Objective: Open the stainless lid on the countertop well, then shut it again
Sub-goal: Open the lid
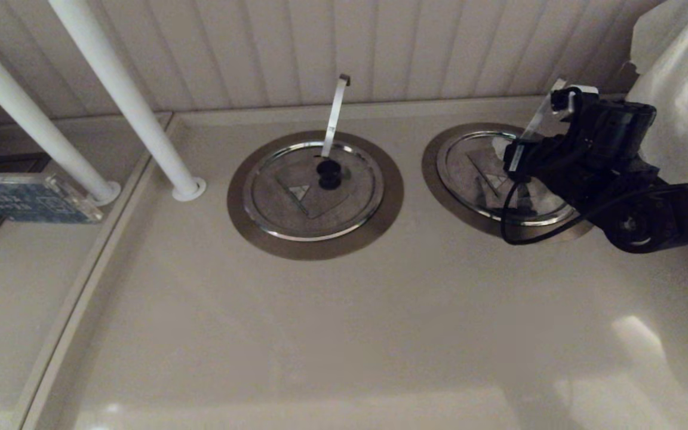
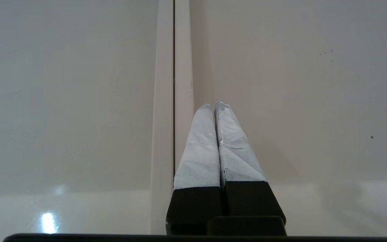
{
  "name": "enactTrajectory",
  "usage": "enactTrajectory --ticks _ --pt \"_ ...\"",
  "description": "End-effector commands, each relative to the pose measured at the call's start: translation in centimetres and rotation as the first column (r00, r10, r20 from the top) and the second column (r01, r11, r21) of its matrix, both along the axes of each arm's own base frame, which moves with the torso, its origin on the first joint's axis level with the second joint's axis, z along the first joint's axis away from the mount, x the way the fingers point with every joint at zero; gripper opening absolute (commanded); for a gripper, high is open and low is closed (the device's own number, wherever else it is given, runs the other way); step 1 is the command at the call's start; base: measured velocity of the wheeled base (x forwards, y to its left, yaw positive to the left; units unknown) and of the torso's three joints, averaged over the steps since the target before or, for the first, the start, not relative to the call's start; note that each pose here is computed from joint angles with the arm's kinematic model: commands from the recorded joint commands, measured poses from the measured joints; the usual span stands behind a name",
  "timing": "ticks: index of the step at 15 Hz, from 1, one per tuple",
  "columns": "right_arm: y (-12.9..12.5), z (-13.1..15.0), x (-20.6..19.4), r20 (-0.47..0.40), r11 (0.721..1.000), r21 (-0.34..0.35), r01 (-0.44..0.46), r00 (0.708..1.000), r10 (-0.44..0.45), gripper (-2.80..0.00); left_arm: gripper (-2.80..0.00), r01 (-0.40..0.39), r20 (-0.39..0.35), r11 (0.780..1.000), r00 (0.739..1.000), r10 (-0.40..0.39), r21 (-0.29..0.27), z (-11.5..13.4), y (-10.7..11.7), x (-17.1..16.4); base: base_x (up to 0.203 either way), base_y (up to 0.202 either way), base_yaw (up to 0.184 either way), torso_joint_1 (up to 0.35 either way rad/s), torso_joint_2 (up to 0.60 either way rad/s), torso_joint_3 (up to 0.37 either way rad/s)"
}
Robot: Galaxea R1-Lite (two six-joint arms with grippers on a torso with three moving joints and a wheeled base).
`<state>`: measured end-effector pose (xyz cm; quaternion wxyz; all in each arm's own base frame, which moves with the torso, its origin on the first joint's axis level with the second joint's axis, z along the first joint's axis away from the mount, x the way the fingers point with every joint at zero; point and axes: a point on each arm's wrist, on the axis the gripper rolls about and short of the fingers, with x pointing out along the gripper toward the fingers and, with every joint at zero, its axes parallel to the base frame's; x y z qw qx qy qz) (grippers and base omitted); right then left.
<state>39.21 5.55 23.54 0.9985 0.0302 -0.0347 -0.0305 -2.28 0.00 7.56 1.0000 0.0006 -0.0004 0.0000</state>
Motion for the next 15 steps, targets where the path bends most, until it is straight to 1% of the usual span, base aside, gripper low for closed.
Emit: enactTrajectory --ticks 1,2,5,7,10,13,15 --pt "-0.2 -0.7 0.5 -0.015 1.000 -0.002 0.010 1.000 -0.010 0.00 -2.80 0.000 0.002 1.000 1.000 0.000 -0.001 0.0 0.0 0.0 0.000 0.000 0.000 0.000 0.00 0.000" --pt "-0.2 -1.0 0.6 -0.023 1.000 -0.004 0.010 1.000 -0.011 0.00 -2.80 0.000 0.002 1.000 1.000 0.000 0.000 0.0 0.0 0.0 0.000 0.000 0.000 0.000 0.00 0.000" --pt "-0.2 -2.2 1.2 -0.051 0.998 -0.006 0.062 0.997 -0.062 0.00 -2.80 0.000 0.002 1.000 1.000 0.000 -0.001 0.0 0.0 0.0 0.000 0.000 0.000 0.000 0.00 0.000" --pt "-0.3 -3.0 1.7 -0.066 0.998 -0.006 0.065 0.996 -0.066 0.00 -2.80 0.000 0.000 1.000 1.000 0.000 0.000 0.0 0.0 0.0 0.000 0.000 0.000 0.000 0.00 0.000" --pt "-0.3 -3.3 1.5 -0.075 0.998 -0.007 0.065 0.995 -0.065 0.00 -2.80 0.000 0.000 1.000 1.000 0.000 -0.001 0.0 0.0 0.0 0.000 0.000 0.000 0.000 0.00 0.000" --pt "-0.2 -3.7 1.7 -0.004 0.998 0.002 0.062 0.998 -0.062 0.00 -2.80 0.000 0.001 1.000 1.000 0.000 0.000 0.0 0.0 0.0 0.000 0.000 0.000 0.000 0.00 0.000" --pt "0.1 -3.2 1.4 0.007 0.998 0.003 0.055 0.998 -0.055 0.00 -2.80 0.000 0.000 1.000 1.000 0.000 0.000 0.0 0.0 0.0 0.000 0.000 0.000 0.000 0.00 0.000"
